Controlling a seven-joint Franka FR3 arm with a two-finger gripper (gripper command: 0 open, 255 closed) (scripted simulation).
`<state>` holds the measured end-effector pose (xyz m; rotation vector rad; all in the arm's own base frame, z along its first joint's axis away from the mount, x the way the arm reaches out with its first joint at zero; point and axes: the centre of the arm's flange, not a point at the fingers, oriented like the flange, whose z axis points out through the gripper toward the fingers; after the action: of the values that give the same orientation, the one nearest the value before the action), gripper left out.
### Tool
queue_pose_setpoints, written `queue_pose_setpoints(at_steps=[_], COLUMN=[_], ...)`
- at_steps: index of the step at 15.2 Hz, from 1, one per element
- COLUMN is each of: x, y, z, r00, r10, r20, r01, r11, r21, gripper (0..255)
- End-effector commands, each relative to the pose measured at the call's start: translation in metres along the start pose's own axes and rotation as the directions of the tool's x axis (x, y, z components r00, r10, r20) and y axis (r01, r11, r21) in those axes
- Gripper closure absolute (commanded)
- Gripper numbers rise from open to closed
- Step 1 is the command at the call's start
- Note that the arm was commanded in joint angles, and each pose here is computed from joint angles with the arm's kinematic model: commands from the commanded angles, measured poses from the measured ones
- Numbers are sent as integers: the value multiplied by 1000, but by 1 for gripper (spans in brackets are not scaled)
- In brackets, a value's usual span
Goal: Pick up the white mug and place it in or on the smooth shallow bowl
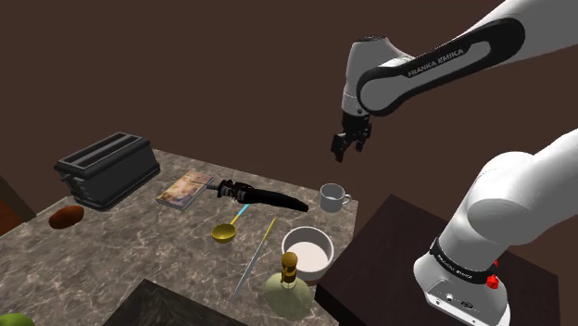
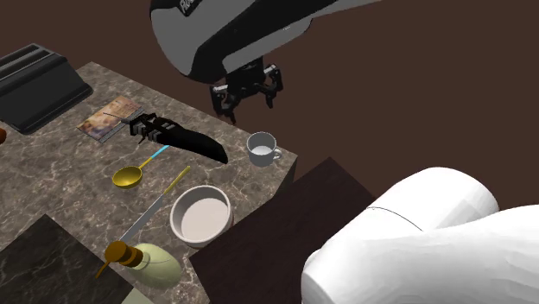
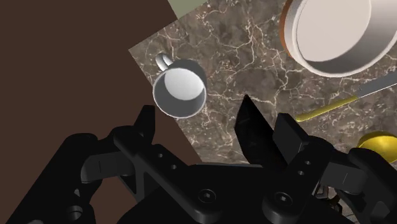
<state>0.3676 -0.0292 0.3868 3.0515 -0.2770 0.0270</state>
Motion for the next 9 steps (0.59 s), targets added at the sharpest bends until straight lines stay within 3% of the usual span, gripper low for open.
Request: queue_pose_setpoints(at_steps=[1,9], x=[5,36], y=[-3,-4], z=[27,127], r00=[1000,1000], r10=[3,13], r20=[-4,-13], r01=[-3,-13], r11=[1000,1000], r21=[3,14], gripper=[0,0])
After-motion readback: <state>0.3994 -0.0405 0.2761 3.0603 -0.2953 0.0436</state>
